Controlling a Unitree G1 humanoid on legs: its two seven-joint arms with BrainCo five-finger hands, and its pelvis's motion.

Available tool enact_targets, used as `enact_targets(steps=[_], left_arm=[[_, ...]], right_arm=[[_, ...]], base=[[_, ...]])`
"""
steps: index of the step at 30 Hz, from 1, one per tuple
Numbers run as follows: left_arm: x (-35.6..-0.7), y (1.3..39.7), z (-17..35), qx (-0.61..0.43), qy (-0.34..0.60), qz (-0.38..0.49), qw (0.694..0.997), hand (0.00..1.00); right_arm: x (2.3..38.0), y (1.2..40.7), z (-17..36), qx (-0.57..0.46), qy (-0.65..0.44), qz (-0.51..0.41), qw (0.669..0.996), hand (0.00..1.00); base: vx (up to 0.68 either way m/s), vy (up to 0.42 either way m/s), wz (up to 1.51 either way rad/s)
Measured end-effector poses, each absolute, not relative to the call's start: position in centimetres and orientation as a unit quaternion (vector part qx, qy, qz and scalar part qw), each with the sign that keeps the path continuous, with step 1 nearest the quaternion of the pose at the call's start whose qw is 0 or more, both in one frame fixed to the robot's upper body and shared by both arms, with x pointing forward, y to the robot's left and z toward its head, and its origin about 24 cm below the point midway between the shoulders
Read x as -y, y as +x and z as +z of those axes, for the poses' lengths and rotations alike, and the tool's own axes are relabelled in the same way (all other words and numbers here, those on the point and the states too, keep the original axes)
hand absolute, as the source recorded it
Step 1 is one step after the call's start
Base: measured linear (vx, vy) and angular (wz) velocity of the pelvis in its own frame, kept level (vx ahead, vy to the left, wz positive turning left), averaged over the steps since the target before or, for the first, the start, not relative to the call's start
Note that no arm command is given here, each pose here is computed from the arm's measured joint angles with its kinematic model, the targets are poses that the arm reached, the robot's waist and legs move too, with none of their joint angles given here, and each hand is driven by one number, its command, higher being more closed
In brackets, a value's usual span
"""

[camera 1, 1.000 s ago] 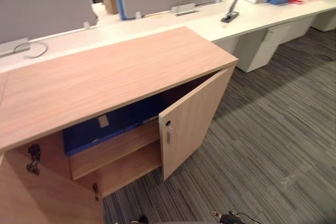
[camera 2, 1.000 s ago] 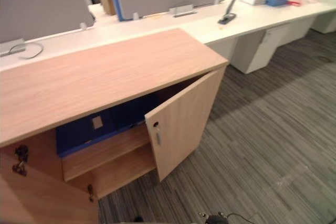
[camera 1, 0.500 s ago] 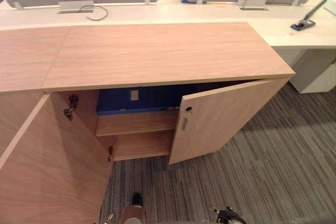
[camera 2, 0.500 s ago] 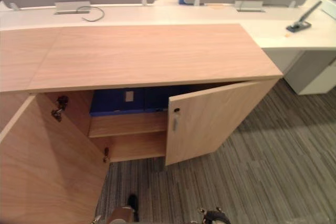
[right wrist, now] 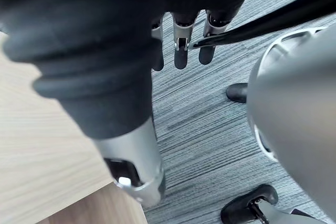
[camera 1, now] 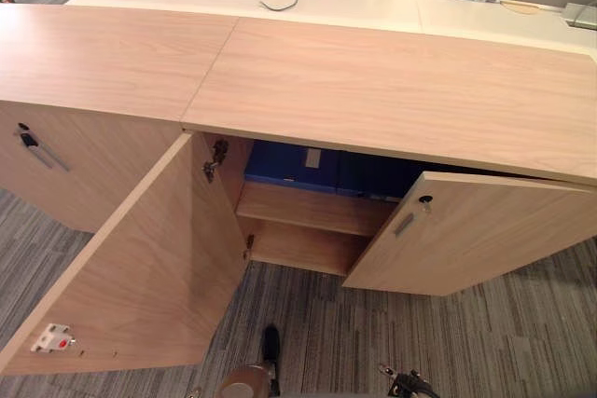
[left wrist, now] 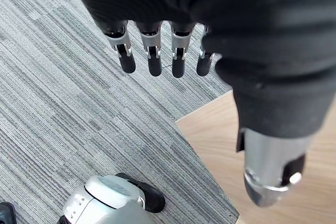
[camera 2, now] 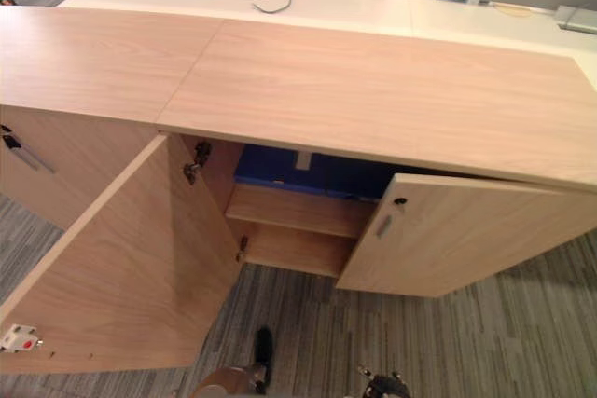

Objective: Walk over to the cabinet, pick up the folder, carry it to the office cabinet, place the folder inside the office cabinet, then close the office cabinet door

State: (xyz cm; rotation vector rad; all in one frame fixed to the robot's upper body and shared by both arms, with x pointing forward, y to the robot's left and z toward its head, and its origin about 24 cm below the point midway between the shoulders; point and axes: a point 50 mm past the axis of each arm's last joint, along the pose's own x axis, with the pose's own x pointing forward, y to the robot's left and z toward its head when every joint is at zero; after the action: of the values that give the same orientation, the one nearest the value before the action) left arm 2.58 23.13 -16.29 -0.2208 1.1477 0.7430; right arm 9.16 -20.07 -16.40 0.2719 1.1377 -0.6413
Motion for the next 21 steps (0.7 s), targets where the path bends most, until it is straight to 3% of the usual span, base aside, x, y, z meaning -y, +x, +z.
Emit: enact_targets(steps=[7, 11, 16, 21], left_arm=[[-23.1, 3.1, -16.2, -0.535, -0.067, 0.308, 0.784, 0.0], [-24.1, 3.7, -15.9, -0.525, -0.052, 0.308, 0.791, 0.0], [-24.1, 2.8, -15.9, -0.527, -0.064, 0.326, 0.782, 0.0], [-23.4, 1.4, -16.3, -0.543, -0.087, 0.341, 0.762, 0.0]], right_arm=[[20.9, 8.5, -16.2, -0.531, 0.078, -0.274, 0.798, 0.0], [19.5, 9.0, -16.2, -0.529, 0.069, -0.238, 0.812, 0.0], [18.1, 8.6, -16.6, -0.547, 0.072, -0.206, 0.808, 0.0], [19.3, 7.9, -16.8, -0.558, 0.06, -0.213, 0.8, 0.0]], base=[[0.09, 0.072, 0.66], [0.1, -0.007, 0.74], [0.04, -0.226, 0.23], [0.04, -0.254, 0.0]])
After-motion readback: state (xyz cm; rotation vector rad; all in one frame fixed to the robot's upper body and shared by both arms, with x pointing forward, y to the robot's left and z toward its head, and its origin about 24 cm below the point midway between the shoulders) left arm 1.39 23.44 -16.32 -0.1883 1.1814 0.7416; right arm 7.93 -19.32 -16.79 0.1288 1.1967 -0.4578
